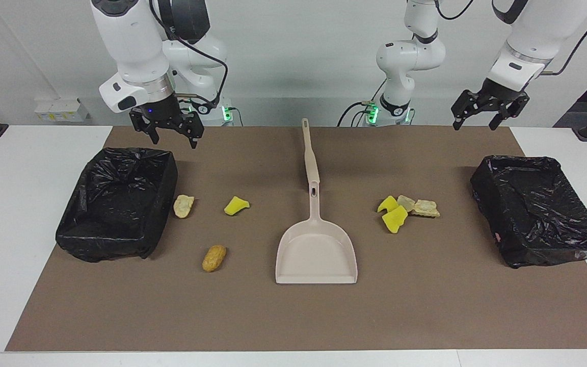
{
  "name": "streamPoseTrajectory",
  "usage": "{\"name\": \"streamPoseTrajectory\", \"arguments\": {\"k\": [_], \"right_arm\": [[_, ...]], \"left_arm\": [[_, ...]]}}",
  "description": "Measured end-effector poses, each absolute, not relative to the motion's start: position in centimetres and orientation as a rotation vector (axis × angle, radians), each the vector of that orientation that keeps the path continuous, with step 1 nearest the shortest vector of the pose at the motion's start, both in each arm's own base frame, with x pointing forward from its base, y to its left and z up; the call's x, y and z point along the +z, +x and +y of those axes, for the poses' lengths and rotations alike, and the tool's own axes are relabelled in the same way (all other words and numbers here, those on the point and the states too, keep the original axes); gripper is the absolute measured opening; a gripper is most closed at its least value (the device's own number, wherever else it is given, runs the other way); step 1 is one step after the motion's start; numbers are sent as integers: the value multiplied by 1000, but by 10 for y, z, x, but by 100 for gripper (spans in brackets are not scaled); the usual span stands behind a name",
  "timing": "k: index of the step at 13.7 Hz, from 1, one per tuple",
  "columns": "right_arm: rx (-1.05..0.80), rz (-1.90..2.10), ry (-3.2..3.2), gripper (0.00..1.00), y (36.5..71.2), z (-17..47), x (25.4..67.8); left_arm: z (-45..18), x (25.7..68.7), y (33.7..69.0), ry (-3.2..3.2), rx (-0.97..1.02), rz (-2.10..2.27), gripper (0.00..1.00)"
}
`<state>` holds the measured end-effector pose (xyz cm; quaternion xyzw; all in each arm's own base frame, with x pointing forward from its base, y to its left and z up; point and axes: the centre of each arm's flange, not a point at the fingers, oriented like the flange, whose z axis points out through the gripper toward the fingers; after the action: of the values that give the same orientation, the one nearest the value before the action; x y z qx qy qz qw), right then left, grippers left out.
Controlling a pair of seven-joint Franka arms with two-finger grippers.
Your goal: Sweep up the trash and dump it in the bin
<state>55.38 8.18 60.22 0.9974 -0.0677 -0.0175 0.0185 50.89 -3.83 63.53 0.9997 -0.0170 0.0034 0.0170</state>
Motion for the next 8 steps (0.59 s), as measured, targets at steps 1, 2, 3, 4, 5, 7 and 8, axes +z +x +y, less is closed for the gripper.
{"name": "streamPoseTrajectory", "arguments": {"k": [1,2,3,4,5,7,8], "right_arm": [[-55,-211,3098,100,554,82,602],[-55,-211,3098,100,554,82,602],[-56,-212,3099,100,554,82,602],[-55,-213,3099,100,554,81,602],[-55,-216,3099,100,554,80,602],[-56,-239,3098,100,555,72,602],[-56,-249,3098,100,556,68,602]], "left_arm": [[-38,635,509,3107,11,-53,100],[-38,635,509,3107,11,-53,100],[-38,635,509,3107,11,-53,100],[-38,635,509,3107,11,-53,100],[-38,635,509,3107,11,-53,100],[-38,635,509,3107,11,-53,100],[-38,635,509,3107,11,-53,100]]}}
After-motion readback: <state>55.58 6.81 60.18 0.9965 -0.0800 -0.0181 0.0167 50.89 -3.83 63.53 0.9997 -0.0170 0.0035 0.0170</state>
